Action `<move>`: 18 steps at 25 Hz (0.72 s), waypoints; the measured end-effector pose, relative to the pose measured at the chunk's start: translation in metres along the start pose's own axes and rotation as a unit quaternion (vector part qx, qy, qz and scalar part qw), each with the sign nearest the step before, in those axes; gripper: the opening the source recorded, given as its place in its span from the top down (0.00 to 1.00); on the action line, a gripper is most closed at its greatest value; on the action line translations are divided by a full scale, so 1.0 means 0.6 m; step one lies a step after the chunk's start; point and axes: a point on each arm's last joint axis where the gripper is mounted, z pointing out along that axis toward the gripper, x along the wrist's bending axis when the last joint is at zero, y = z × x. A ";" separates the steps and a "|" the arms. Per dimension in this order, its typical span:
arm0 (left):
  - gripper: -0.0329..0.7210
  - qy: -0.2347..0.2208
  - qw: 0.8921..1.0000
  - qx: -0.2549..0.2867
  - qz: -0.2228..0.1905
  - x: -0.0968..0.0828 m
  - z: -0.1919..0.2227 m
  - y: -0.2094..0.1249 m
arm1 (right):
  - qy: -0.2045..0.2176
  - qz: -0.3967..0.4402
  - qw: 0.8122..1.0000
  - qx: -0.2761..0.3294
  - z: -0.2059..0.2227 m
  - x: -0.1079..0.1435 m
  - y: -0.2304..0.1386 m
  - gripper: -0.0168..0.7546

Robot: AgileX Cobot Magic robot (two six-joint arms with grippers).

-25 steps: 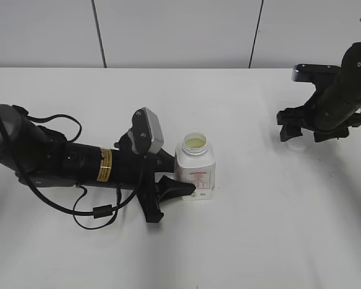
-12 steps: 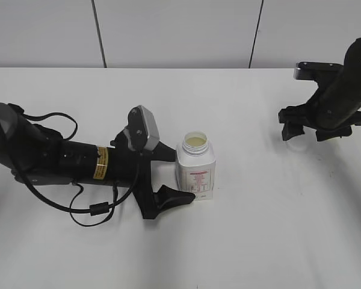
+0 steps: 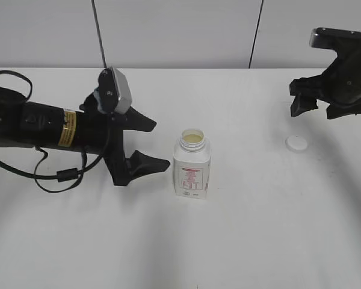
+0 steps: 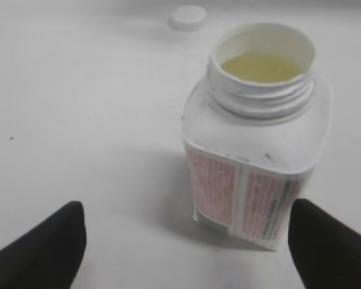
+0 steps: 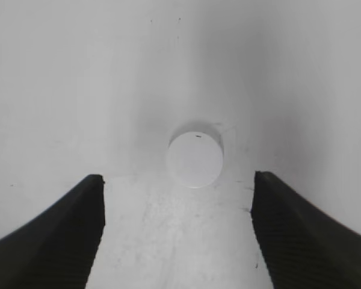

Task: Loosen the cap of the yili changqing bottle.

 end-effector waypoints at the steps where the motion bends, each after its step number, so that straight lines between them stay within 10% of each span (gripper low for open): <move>1: 0.14 0.003 1.000 0.005 0.002 0.003 -0.009 0.004 | 0.001 -0.001 1.000 -0.007 -0.012 0.001 0.002 0.21; 11: 0.17 0.184 0.981 0.070 0.002 0.042 -0.113 0.077 | -0.005 -0.044 0.995 -0.091 -0.118 0.007 0.021 0.21; 18: 0.17 0.383 0.906 0.182 -0.019 0.071 -0.202 0.088 | -0.024 -0.073 0.990 -0.121 -0.155 0.005 0.023 0.21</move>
